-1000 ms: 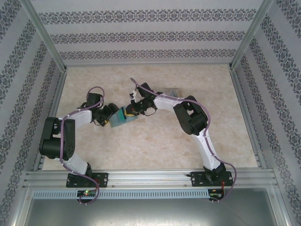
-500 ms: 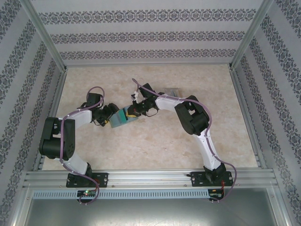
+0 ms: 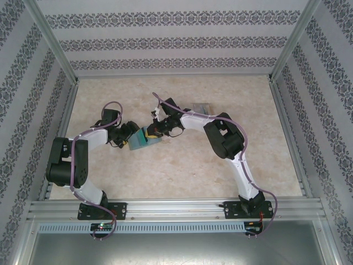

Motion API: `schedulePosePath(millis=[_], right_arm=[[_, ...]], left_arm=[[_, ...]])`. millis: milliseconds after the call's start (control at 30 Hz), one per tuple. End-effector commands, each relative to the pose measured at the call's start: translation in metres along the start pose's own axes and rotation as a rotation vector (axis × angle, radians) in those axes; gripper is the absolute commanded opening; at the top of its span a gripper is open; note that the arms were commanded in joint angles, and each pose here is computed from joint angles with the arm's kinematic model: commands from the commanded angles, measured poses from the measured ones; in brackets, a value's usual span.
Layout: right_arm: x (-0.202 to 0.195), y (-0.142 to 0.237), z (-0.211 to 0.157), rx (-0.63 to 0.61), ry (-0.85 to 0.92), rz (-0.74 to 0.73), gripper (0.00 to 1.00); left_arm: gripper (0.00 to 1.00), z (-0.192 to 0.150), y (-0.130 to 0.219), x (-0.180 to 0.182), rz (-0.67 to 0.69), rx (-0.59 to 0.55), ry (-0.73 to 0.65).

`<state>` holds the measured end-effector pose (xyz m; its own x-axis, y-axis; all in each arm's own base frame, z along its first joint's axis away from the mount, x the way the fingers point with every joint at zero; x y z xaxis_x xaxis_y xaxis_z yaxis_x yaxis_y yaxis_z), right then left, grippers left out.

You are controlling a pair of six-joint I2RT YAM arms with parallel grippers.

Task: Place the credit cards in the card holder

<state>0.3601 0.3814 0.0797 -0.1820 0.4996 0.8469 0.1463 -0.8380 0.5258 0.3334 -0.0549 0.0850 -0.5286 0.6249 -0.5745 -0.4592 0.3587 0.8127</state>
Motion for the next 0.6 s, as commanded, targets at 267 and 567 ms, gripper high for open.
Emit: schedulePosePath(millis=[267,567], right_arm=[[0.005,-0.017,-0.005,-0.034,-0.027,-0.007,0.0],[0.001,-0.032,-0.008,-0.02,-0.05,-0.016,0.0]], left_arm=[[0.81,-0.005,-0.004,0.0,0.003,0.019,0.007],[0.81,-0.007,0.0,0.0,0.0,0.015,0.009]])
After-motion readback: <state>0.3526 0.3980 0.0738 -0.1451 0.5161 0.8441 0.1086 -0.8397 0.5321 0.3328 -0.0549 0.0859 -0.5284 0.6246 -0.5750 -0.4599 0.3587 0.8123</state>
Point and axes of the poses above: each hand's point on the last joint's axis, 136 mm out from that joint toward the fingers, its own y axis back along the fingers, its own x axis along the line the jaws close on, z = x × y, the point moved 6 cm from there along y, back along the fingers, and after that the axes turned 2 degrees about y, right-handed, at the moved point
